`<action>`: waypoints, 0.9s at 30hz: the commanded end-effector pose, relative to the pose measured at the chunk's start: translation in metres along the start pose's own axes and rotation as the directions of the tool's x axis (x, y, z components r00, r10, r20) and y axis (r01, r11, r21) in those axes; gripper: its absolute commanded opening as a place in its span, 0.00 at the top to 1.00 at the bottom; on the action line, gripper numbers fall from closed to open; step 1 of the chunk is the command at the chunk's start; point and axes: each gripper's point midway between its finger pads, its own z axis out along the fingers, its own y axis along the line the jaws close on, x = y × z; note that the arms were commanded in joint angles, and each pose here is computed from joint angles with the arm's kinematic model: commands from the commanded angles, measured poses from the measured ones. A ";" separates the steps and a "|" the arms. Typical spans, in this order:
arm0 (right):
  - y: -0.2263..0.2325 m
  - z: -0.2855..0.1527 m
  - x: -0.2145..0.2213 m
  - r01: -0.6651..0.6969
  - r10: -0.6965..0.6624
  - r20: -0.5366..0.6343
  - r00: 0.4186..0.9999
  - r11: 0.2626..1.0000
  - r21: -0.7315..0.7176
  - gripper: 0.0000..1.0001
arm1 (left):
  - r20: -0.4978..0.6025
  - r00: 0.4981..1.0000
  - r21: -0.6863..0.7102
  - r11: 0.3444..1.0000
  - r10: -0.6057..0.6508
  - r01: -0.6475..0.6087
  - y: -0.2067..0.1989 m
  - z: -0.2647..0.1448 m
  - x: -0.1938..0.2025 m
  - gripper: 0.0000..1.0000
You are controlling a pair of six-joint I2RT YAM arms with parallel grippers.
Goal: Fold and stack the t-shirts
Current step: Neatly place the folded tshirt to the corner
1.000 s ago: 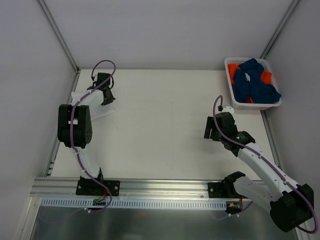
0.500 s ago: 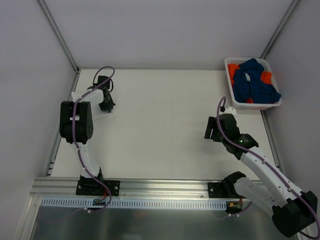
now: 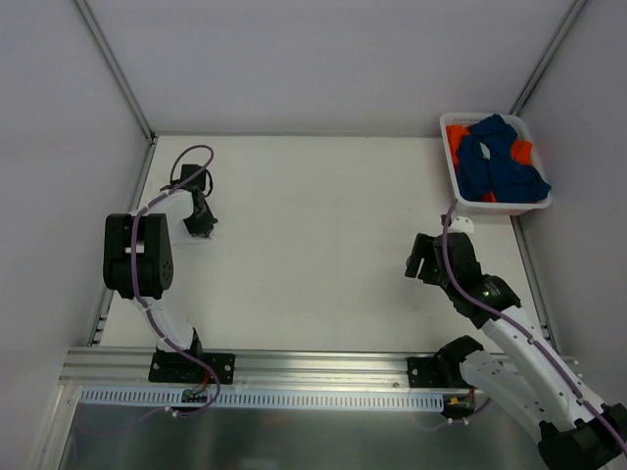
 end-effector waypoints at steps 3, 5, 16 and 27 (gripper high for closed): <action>-0.004 -0.012 0.003 -0.015 0.015 0.015 1.000 1.000 -0.005 0.27 | -0.092 0.995 -0.146 0.989 -0.046 0.033 0.049 -0.009 0.047 1.00; -0.006 -0.015 0.004 -0.015 0.015 0.012 1.000 1.000 -0.004 0.27 | -0.062 0.997 -0.155 0.987 -0.050 0.040 0.052 -0.014 0.041 1.00; -0.002 -0.017 0.002 0.024 -0.023 0.025 0.999 0.999 -0.039 0.25 | 0.070 0.994 -0.078 0.993 -0.088 0.094 0.040 -0.040 0.008 1.00; 0.021 -0.034 -0.035 0.108 -0.096 0.106 0.990 0.988 -0.110 0.01 | 0.603 0.794 0.324 0.934 -0.081 -0.151 -0.065 -0.234 -0.046 0.30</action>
